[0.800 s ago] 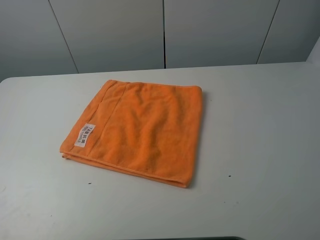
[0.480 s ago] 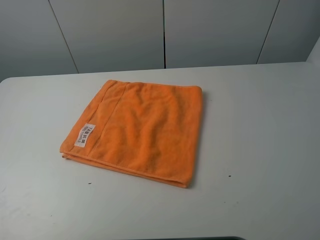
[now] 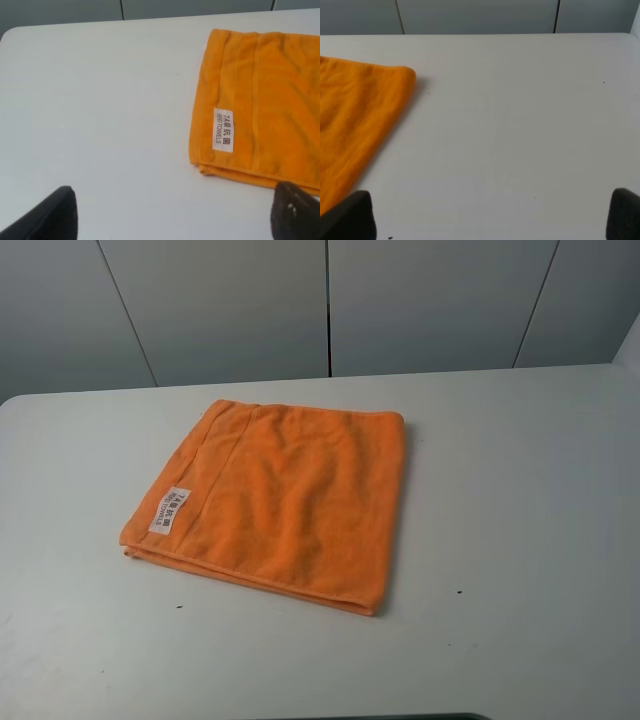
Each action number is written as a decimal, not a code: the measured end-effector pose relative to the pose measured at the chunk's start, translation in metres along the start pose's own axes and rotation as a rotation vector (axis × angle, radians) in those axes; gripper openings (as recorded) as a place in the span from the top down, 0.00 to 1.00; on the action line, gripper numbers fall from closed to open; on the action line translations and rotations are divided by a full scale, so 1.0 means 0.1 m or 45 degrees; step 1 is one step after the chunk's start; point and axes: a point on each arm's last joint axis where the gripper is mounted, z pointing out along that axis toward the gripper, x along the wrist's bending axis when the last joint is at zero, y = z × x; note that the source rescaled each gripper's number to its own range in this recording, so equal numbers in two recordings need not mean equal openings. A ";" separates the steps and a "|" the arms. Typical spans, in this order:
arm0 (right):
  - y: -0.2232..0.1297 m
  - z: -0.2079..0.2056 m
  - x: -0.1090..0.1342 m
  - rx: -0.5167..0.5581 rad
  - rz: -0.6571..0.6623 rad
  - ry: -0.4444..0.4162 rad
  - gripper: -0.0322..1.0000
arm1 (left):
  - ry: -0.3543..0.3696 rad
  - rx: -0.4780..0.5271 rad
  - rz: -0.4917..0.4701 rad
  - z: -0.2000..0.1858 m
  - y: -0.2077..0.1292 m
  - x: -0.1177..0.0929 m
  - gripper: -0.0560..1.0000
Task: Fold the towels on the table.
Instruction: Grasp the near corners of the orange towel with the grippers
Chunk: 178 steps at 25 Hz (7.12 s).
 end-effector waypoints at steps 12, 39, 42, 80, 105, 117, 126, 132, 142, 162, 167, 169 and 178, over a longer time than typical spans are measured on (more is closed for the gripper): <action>0.00 0.00 0.00 0.000 0.000 0.000 0.00 | 0.000 0.000 0.000 0.00 0.00 0.00 0.00; 0.01 0.00 0.00 -0.020 -0.008 -0.002 0.00 | 0.048 -0.027 0.053 0.01 0.11 0.06 0.00; 0.06 0.05 -0.04 0.035 -0.079 -0.050 0.00 | 0.064 -0.040 0.103 0.09 0.34 0.07 0.00; 0.04 2.56 1.69 1.128 -1.192 1.036 0.00 | -0.664 1.123 1.217 3.13 0.34 -0.81 0.00; -0.14 2.71 1.84 1.057 -1.168 1.176 0.00 | -0.734 0.853 1.895 2.83 -0.04 -0.51 0.00; -0.36 2.63 2.06 1.028 -1.377 1.142 0.00 | -0.870 0.812 1.836 2.84 -0.07 -0.42 0.00; -0.49 2.67 2.11 1.052 -1.402 1.026 0.00 | -0.940 0.795 1.897 2.95 -0.18 -0.43 0.00; -0.63 2.75 2.09 1.113 -1.402 1.014 0.00 | -0.954 0.799 1.959 3.02 -0.25 -0.42 0.00; -0.64 2.75 2.10 1.109 -1.398 1.007 0.00 | -0.973 0.773 2.002 3.05 -0.29 -0.49 0.00; -0.63 2.77 2.10 1.090 -1.389 0.985 0.00 | -0.989 0.761 2.023 3.19 -0.44 -0.57 0.00; -0.63 2.77 2.10 1.091 -1.388 0.985 0.00 | -0.995 0.768 2.022 3.19 -0.44 -0.57 0.03; -0.63 2.77 2.10 1.090 -1.390 0.985 0.03 | -1.005 0.782 2.020 3.19 -0.45 -0.56 0.16; -0.63 2.77 2.10 1.098 -1.391 0.986 0.92 | -0.977 0.768 1.999 3.23 -0.47 -0.57 0.95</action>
